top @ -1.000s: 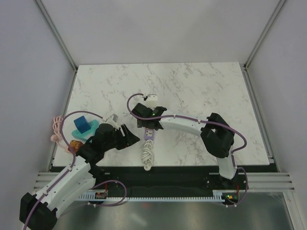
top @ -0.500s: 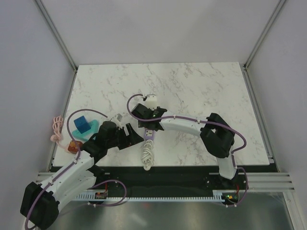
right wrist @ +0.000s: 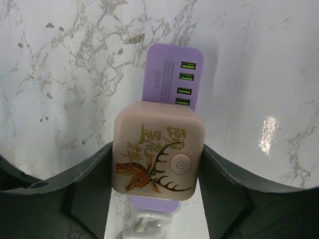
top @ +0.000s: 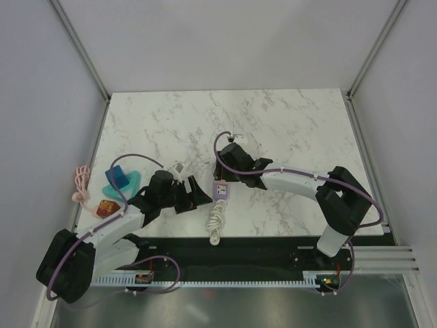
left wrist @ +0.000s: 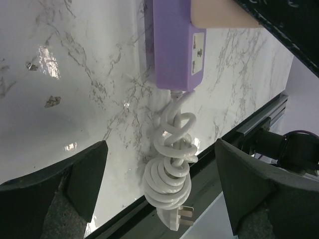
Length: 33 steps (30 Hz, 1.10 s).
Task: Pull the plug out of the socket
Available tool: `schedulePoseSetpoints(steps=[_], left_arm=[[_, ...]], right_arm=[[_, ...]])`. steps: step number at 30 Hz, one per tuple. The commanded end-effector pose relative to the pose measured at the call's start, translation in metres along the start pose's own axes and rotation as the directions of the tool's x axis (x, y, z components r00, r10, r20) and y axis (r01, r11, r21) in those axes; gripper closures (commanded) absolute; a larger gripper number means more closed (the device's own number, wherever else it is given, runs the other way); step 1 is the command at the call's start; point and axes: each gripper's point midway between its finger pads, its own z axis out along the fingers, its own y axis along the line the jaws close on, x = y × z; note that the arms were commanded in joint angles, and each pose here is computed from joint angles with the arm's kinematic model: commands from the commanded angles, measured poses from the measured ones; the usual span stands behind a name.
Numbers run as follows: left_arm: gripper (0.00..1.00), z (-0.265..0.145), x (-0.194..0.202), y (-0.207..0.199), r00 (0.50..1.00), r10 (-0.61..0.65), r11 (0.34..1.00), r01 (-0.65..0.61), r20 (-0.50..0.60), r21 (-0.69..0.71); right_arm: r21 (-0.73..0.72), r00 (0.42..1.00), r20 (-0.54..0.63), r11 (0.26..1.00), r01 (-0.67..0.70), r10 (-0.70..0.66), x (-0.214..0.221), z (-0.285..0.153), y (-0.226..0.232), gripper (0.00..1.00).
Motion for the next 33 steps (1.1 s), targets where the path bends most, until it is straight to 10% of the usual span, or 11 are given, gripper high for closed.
schedulePoseSetpoints(steps=[1, 15, 33], left_arm=[[0.05, 0.011, -0.017, -0.021, 1.0, 0.018, 0.997, -0.019, 0.017, 0.08], [0.15, 0.048, -0.037, -0.024, 1.0, -0.003, 0.998, 0.003, -0.01, 0.063], [0.62, 0.076, -0.043, -0.012, 0.994, -0.104, 0.995, 0.104, -0.025, -0.001]], right_arm=[[-0.091, 1.0, -0.019, 0.996, -0.002, 0.0, 0.003, -0.01, 0.004, 1.0], [-0.178, 0.998, -0.037, 0.983, -0.055, 0.049, 0.005, -0.016, 0.013, 1.0], [-0.217, 0.994, -0.036, 0.97, -0.109, 0.103, 0.004, -0.021, 0.019, 1.0]])
